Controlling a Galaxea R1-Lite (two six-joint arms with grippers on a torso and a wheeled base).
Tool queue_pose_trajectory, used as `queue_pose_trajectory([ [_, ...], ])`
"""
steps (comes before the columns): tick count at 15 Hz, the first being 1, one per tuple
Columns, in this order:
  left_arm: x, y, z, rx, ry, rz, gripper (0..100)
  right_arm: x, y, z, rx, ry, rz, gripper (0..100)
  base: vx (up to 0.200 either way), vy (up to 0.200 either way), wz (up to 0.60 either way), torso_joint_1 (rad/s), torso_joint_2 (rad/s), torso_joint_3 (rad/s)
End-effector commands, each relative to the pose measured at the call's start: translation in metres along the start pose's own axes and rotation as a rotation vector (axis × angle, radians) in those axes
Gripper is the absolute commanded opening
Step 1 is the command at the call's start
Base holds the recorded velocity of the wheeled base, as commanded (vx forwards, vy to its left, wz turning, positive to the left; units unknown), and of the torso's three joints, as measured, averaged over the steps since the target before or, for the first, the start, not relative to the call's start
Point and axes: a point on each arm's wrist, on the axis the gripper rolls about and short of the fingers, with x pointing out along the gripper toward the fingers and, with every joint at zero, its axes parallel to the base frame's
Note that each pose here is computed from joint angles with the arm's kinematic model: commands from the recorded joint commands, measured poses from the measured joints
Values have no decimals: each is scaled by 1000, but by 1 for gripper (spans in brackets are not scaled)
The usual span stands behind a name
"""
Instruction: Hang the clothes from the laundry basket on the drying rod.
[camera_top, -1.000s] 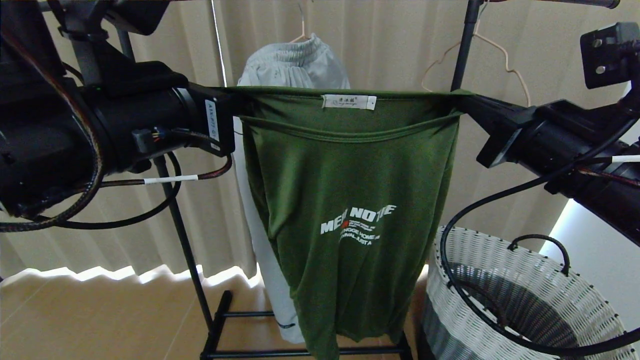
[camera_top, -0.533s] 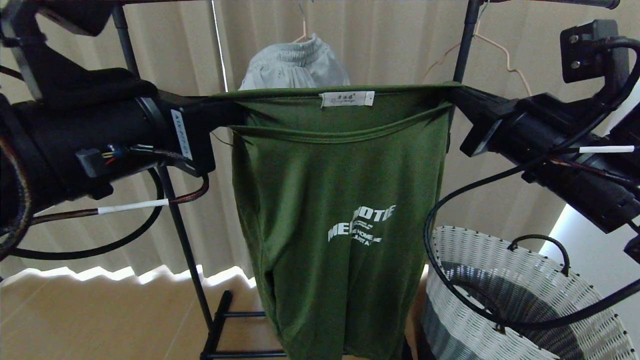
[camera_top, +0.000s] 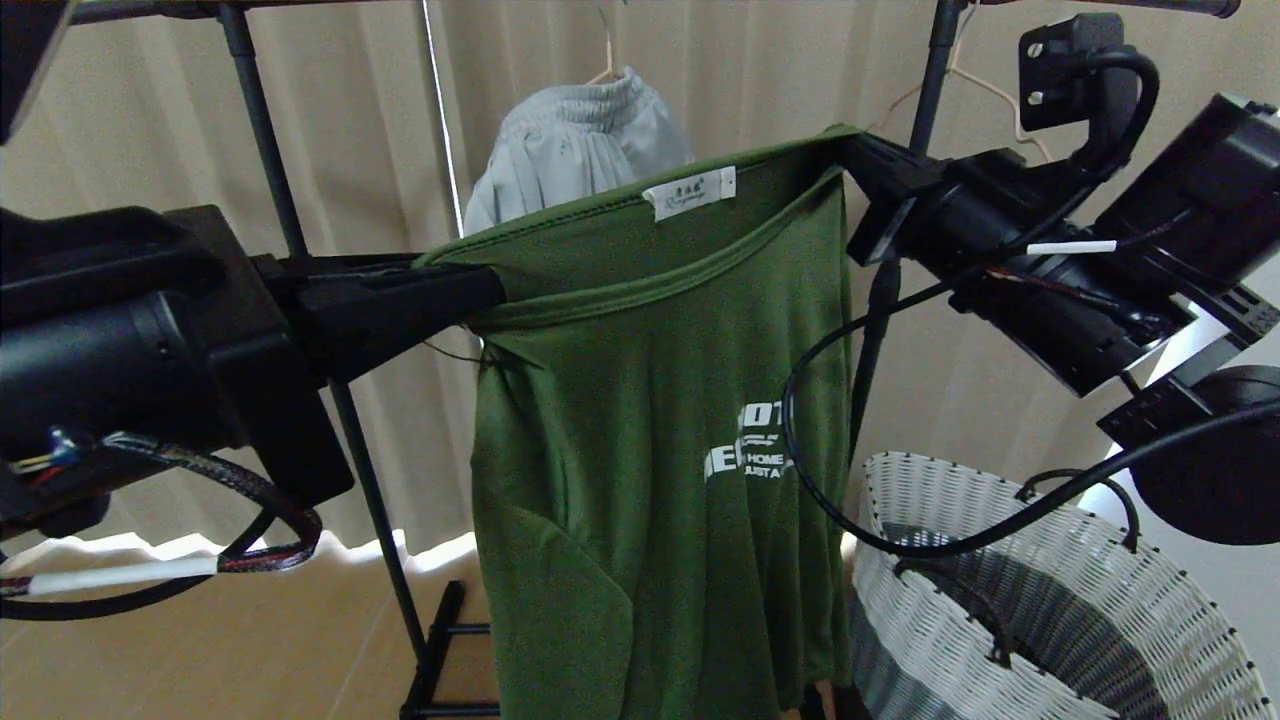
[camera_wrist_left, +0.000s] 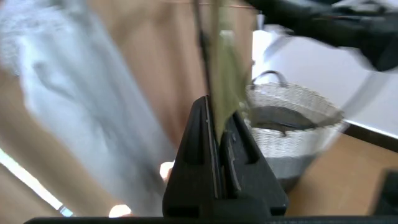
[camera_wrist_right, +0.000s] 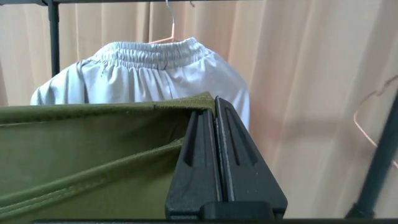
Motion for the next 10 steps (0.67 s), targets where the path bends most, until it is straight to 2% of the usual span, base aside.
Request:
queue_pose_trajectory([
  [1, -5, 0, 1, 1, -9, 0, 0, 6, 1, -11, -2, 21, 1, 0, 0, 0, 0, 0, 0, 0],
  [6, -3, 0, -1, -1, -1, 3, 0, 4, 0, -10, -6, 31, -3, 0, 0, 0, 0, 0, 0, 0],
  [8, 1, 1, -1, 6, 5, 13, 0, -3, -15, -8, -30, 49, -49, 0, 0, 0, 0, 0, 0, 0],
  [10, 7, 7, 0, 20, 13, 59, 0, -11, -18, -3, -54, 72, -58, 0, 0, 0, 0, 0, 0, 0],
])
